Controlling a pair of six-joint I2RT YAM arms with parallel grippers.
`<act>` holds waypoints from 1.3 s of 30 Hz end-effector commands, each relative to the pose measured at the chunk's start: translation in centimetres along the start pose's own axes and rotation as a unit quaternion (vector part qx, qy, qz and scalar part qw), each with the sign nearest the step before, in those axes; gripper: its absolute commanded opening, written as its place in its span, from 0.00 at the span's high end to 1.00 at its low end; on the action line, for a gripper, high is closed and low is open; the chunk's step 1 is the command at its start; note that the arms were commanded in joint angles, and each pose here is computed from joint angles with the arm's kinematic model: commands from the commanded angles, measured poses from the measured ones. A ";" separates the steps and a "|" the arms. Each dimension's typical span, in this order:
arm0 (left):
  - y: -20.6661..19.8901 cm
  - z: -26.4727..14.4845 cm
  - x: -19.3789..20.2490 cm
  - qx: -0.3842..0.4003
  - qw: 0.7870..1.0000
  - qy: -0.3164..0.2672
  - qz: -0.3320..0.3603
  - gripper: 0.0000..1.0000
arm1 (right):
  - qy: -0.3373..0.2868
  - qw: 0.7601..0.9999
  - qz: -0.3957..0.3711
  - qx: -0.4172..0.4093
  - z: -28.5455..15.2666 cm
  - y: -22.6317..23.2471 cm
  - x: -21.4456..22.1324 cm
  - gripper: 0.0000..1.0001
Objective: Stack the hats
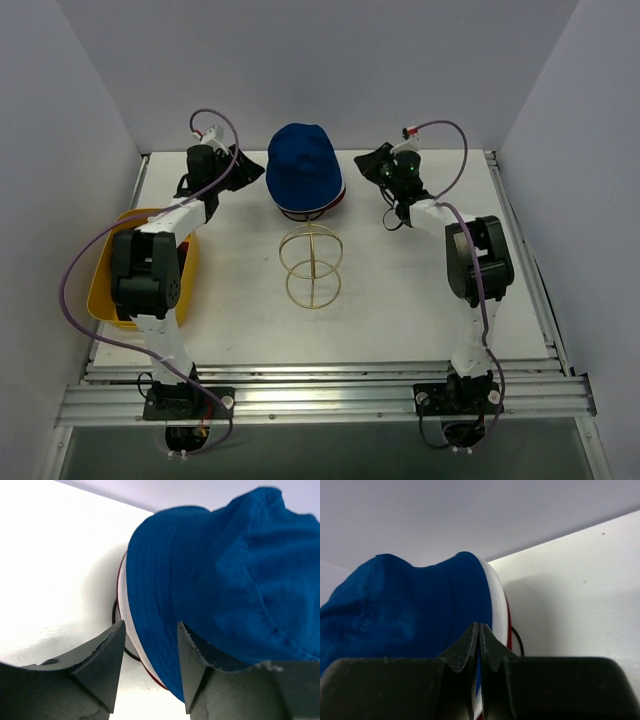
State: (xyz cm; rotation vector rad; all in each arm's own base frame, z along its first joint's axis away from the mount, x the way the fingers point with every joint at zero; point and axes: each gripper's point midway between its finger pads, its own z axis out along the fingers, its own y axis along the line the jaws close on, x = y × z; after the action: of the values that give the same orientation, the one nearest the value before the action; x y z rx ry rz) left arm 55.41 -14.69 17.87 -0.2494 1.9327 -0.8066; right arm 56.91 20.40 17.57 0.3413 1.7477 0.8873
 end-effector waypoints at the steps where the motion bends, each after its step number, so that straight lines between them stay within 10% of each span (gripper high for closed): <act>1: -3.0 0.3 0.1 0.038 0.999 0.005 0.018 0.48 | 0.003 0.999 -0.019 -0.039 1.3 3.2 0.1 1.00; 26: -3.2 -3.7 -1.2 -0.033 0.997 -0.051 0.051 0.50 | 0.048 0.998 -0.020 -0.022 3.2 1.4 6.5 1.00; 39: -2.0 -11.5 -2.1 -0.159 0.982 -0.046 0.092 0.50 | 0.035 0.998 -0.002 0.055 -4.7 -2.4 2.4 0.99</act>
State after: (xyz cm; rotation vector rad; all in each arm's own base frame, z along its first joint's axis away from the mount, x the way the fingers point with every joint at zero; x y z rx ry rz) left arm 48.40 -12.94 19.65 -0.2765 2.0096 -0.5053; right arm 52.91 20.47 8.09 0.3884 1.9922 0.8249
